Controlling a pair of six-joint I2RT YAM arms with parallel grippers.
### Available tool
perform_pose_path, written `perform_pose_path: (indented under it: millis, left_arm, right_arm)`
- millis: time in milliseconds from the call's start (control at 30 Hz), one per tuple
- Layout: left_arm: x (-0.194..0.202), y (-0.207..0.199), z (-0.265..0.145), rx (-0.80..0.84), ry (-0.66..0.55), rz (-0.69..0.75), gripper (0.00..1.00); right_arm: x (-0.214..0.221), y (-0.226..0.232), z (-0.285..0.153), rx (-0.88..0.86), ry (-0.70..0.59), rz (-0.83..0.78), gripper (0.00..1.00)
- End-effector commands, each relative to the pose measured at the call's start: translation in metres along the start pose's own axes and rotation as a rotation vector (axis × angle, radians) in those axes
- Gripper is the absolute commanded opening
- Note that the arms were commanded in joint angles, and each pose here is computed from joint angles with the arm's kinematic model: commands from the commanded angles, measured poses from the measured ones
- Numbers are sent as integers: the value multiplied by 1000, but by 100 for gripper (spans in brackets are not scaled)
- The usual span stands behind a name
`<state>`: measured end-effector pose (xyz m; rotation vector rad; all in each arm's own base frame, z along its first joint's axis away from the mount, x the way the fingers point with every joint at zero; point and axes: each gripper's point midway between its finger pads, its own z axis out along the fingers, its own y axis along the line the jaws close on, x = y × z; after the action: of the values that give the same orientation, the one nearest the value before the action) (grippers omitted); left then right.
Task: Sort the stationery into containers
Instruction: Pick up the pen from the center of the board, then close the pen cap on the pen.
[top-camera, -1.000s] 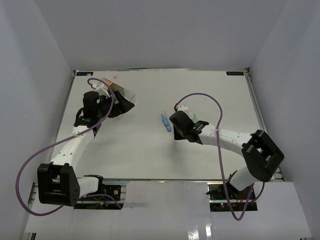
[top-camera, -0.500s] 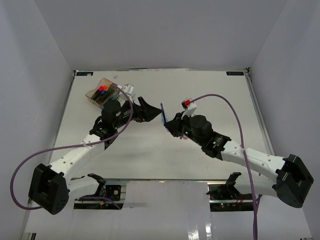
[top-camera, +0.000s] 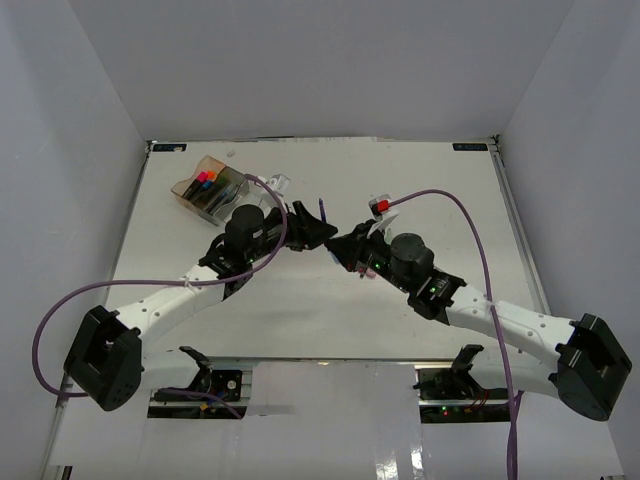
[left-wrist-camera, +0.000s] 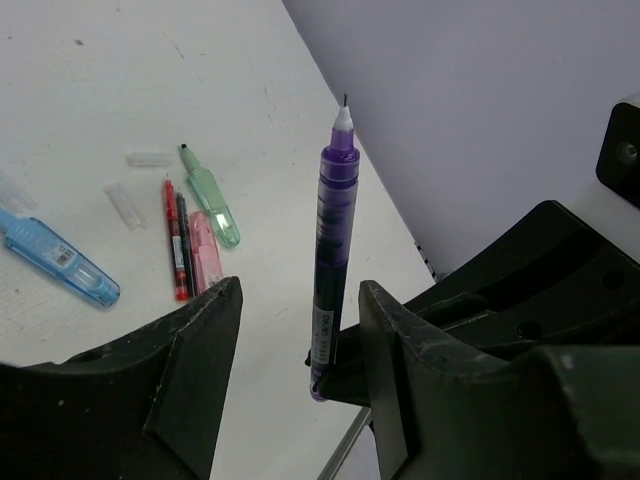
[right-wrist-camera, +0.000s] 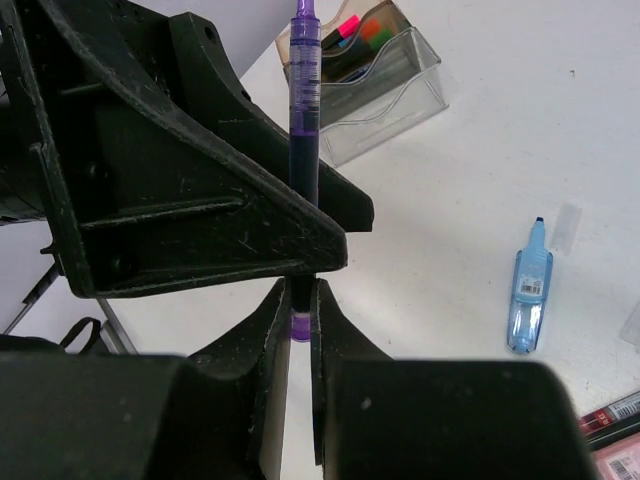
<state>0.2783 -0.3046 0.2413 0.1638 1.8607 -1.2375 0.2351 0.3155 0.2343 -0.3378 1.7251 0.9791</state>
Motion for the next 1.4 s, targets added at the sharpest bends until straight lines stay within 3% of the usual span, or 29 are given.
perform_pose_path:
  millis: [0, 333, 433, 533, 633, 700, 733, 800, 1033, 1267, 1367]
  left_arm:
    - [-21, -21, 4, 54, -63, 21, 60]
    - [-21, -25, 6, 88, -80, 26, 29]
    - [-21, -23, 6, 81, -78, 44, 19]
    - [-20, -19, 8, 58, -62, 63, 14]
    - [-19, -12, 10, 24, -50, 90, 10]
    - [-20, -8, 10, 6, -47, 115, 8]
    - [-21, -4, 10, -6, -46, 124, 8]
    - [-23, 2, 10, -30, -31, 143, 8]
    - [-57, 52, -6, -117, 39, 276, 6]
    - [-69, 80, -29, -166, 107, 366, 5]
    - [-62, 82, -34, -161, 109, 403, 5]
  right_arm:
    - [-24, 14, -3, -53, -91, 2, 8]
    - [-17, 13, -3, -63, -77, 4, 9]
    - [-13, 12, -3, -60, -64, 3, 19]
    - [-4, 6, -5, -38, -40, 0, 32]
    - [4, -6, -10, 8, -17, -14, 52]
    - [12, -15, -14, 49, 11, -26, 68]
    - [14, -20, -15, 66, 20, -38, 85]
    - [20, -35, -20, 130, 46, -60, 94]
    - [16, -99, -29, 368, 151, -213, 90]
    - [12, -148, -16, 445, 316, -163, 90]
    - [13, -168, -6, 503, 385, -173, 96]
